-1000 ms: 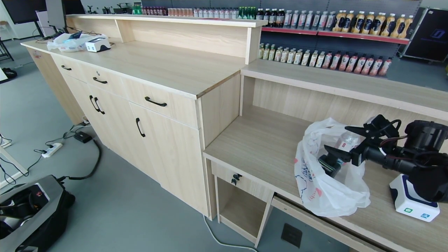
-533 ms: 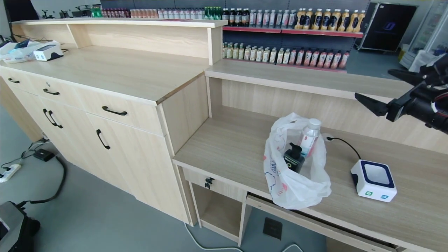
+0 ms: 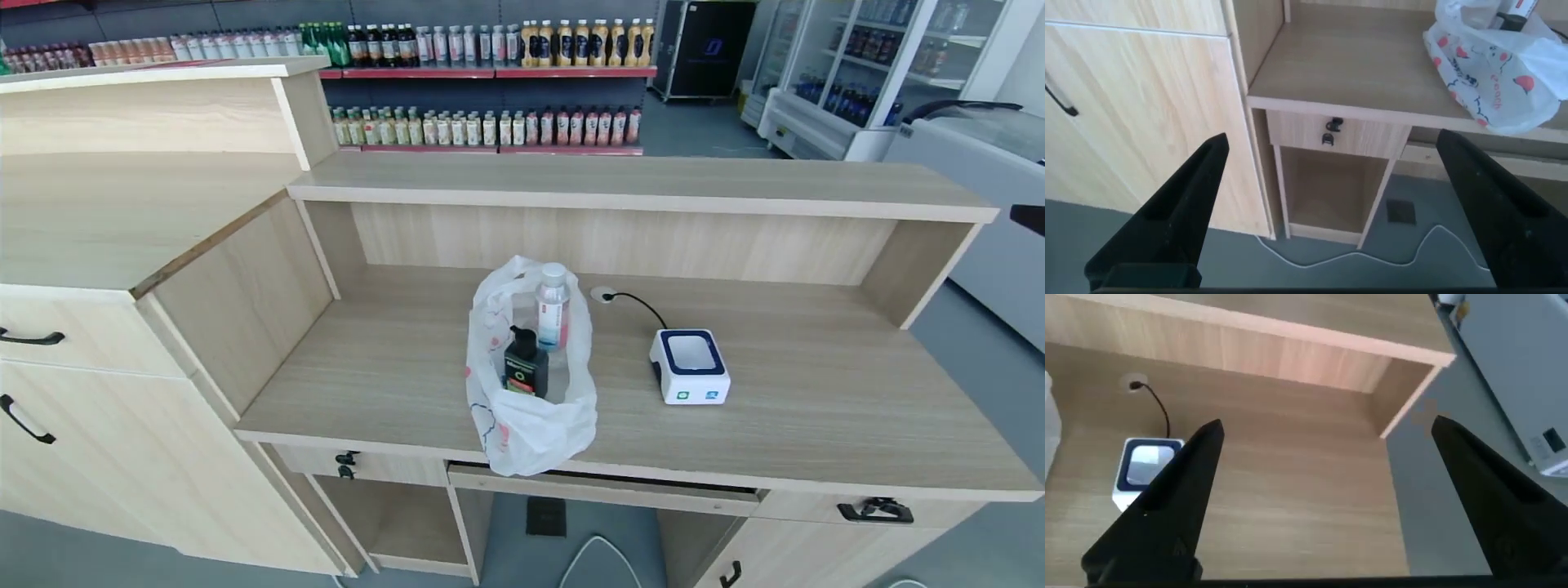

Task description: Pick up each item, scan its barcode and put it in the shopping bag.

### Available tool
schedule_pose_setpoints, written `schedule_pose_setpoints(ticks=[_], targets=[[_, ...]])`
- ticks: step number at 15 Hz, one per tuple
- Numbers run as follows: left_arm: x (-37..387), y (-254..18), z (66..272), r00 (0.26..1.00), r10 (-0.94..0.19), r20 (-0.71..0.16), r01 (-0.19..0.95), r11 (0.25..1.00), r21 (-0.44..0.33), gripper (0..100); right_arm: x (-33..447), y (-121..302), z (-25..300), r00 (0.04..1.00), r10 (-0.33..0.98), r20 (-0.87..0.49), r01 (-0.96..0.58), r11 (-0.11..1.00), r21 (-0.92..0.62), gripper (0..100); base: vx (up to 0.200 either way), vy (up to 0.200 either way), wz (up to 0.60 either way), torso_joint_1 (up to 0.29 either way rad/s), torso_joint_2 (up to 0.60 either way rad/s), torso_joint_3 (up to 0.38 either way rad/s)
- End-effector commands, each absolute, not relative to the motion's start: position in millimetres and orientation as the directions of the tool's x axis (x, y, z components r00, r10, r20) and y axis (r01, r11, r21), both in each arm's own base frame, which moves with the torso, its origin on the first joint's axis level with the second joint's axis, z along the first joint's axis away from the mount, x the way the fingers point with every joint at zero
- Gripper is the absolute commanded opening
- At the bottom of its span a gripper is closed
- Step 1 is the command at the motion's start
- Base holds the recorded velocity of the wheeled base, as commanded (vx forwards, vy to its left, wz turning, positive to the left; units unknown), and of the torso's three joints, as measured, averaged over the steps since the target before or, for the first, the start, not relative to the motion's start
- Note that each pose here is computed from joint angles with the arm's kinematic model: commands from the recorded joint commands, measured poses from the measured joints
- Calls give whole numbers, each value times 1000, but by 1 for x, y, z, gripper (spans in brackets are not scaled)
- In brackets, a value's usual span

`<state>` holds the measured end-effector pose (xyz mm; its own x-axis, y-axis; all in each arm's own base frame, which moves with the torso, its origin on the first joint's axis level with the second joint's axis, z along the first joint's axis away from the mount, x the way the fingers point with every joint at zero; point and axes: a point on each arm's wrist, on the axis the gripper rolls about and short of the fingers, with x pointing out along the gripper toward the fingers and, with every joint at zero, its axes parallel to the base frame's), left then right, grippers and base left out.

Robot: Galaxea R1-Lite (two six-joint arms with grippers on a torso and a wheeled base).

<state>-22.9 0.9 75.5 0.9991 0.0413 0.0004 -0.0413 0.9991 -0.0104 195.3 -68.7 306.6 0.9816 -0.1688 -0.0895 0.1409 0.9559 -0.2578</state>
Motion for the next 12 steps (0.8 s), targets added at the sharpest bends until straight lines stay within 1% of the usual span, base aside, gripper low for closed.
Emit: schedule_pose_setpoints(ticks=[1, 2, 4, 5, 6, 7, 8, 9, 10, 12], targets=[[-23, 1, 75, 999, 41, 0, -41, 999, -11, 100, 141, -53, 295, 969, -233, -85, 211, 955, -211, 100, 0, 0, -600, 2, 7, -2], [-23, 1, 75, 999, 41, 0, -41, 999, -11, 100, 126, -46, 279, 969, -230, -90, 208, 957, -201, 100, 0, 0, 0, 0, 0, 0], [-23, 1, 75, 999, 41, 0, -41, 999, -11, 100, 96, -31, 230, 973, -199, -115, 175, 966, -188, 100, 0, 0, 0, 0, 0, 0], [-23, 1, 75, 999, 41, 0, -41, 999, -11, 100, 71, -20, 188, 974, -169, -150, 142, 974, -175, 100, 0, 0, 0, 0, 0, 0], [-23, 1, 75, 999, 41, 0, -41, 999, -11, 100, 58, -14, 162, 978, -137, -160, 109, 979, -170, 100, 0, 0, 0, 0, 0, 0], [-23, 1, 75, 999, 41, 0, -41, 999, -11, 100, 38, -5, 121, 981, -84, -177, 59, 988, -142, 100, 0, 0, 0, 0, 0, 0], [-23, 1, 75, 999, 41, 0, -41, 999, -11, 100, 22, -1, 108, 988, -55, -144, 36, 991, -129, 100, 0, 0, 0, 0, 0, 0], [-23, 1, 75, 999, 41, 0, -41, 999, -11, 100, 10, 1, 94, 978, -45, -203, 25, 994, -104, 100, 0, 0, 0, 0, 0, 0], [-23, 1, 75, 999, 41, 0, -41, 999, -11, 100, -8, 2, 79, 979, -73, -190, 60, 996, -73, 100, 0, 0, 0, 0, 0, 0], [-23, 1, 75, 999, 41, 0, -41, 999, -11, 100, -19, 1, 76, 998, 23, -54, -26, 998, -56, 100, 0, 0, 0, 0, 0, 0]])
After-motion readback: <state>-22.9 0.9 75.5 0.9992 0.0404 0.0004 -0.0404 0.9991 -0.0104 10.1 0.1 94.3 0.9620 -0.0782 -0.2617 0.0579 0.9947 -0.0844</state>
